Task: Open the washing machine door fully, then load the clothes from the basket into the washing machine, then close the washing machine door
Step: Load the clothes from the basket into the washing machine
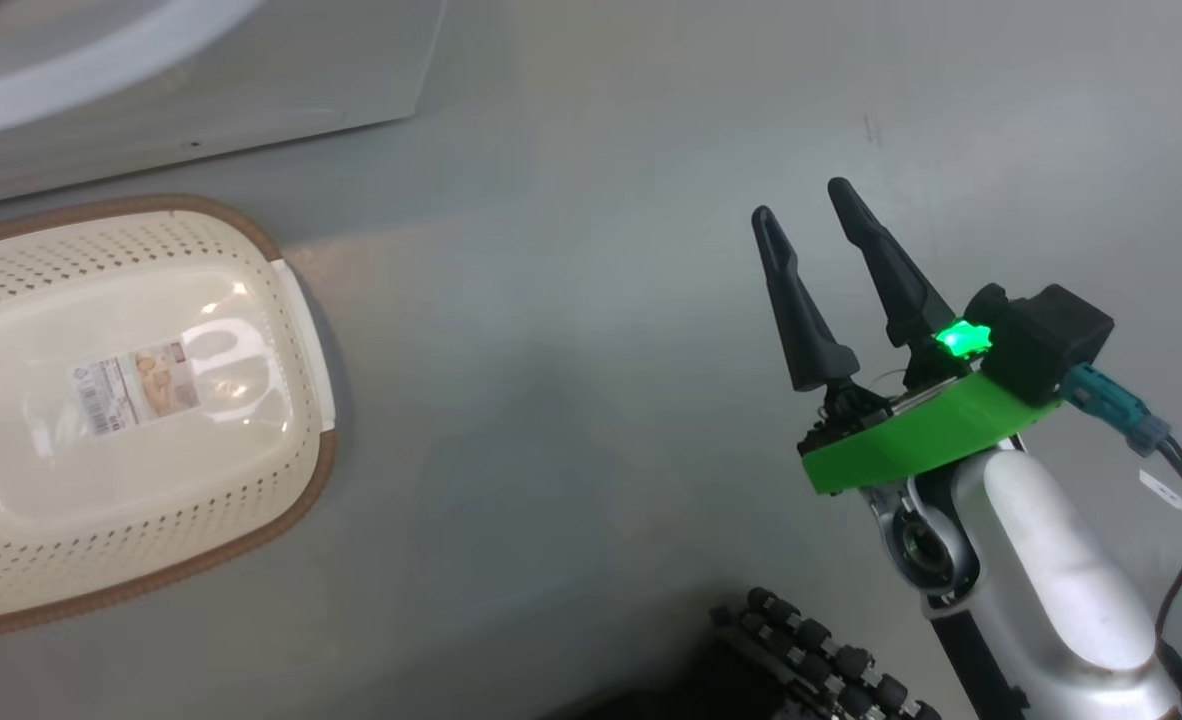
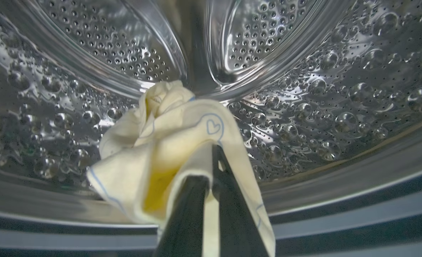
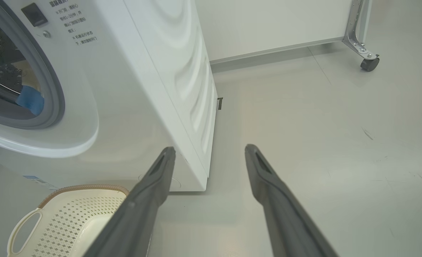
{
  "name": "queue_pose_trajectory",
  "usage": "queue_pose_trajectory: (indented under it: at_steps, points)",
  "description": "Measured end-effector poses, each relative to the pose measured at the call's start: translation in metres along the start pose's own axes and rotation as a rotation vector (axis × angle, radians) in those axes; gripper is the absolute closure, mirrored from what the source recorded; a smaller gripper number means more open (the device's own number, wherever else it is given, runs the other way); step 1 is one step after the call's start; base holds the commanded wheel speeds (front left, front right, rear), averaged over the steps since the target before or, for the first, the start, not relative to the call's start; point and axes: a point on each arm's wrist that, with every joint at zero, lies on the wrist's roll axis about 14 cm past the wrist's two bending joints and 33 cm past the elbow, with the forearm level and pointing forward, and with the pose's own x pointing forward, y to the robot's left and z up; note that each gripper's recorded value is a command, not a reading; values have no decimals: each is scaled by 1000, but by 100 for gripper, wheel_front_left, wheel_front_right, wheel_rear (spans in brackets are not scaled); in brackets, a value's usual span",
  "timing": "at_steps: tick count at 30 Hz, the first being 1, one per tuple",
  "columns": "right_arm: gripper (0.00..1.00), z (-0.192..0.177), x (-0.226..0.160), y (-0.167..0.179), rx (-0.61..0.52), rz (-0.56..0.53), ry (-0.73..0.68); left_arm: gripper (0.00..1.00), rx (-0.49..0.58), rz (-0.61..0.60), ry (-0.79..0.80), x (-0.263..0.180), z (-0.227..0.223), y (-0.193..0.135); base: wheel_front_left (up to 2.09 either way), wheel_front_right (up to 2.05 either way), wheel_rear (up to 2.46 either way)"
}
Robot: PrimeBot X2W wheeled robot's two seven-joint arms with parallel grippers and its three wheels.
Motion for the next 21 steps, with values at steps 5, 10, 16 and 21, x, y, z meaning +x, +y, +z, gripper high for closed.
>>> queue_pose_trajectory:
  at_steps: [5,10,16,21]
  points:
    - [0,-4,-1,-10,-2,-27,16,100,79,48,-164,19,26,15,0,0,0]
    - [0,-12,-5,-20,-5,-58,41,100,123,81,-348,31,54,21,0,0,0]
    - [0,-18,-4,-22,-4,-62,57,100,141,120,-399,37,51,28,0,0,0]
    - [0,-17,3,-17,-2,-44,48,64,46,135,-309,43,29,35,0,0,0]
